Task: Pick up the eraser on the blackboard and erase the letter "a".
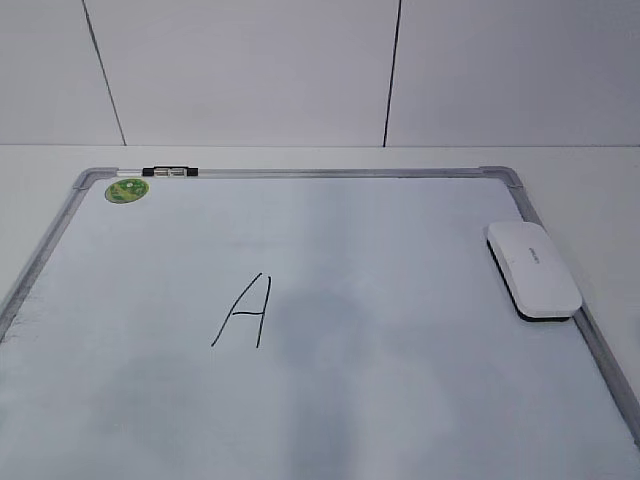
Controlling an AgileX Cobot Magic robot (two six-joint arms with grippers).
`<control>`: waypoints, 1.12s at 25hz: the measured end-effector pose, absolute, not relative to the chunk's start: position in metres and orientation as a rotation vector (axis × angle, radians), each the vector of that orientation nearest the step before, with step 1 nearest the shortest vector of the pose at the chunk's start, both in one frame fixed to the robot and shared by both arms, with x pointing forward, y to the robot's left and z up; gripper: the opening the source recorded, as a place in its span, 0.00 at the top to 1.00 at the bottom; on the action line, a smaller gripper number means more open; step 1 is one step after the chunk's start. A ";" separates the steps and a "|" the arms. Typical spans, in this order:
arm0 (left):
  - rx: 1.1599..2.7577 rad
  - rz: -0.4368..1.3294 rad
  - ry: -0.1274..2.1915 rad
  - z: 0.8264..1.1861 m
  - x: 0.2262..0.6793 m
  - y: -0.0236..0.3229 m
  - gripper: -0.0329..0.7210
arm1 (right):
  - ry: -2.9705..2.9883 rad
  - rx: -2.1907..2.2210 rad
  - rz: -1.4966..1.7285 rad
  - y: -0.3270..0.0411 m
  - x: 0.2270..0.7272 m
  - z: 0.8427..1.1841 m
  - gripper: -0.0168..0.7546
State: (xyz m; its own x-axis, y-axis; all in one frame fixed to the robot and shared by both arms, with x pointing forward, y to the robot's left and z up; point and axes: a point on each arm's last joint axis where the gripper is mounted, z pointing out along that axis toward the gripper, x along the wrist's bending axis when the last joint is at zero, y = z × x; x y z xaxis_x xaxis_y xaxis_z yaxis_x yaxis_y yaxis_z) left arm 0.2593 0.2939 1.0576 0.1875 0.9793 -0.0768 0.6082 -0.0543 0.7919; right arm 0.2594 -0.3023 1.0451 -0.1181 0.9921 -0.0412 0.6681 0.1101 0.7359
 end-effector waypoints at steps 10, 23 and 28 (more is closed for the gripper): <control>1.664 0.726 1.425 1.059 0.239 0.298 0.26 | 1.748 1.535 0.887 -0.306 0.239 1.047 0.21; 1.635 0.749 1.398 1.057 0.231 0.300 0.26 | 1.697 1.493 0.939 -0.309 0.229 1.046 0.21; 1.634 0.750 1.400 1.057 0.231 0.300 0.26 | 1.676 1.509 0.927 -0.308 0.229 1.046 0.21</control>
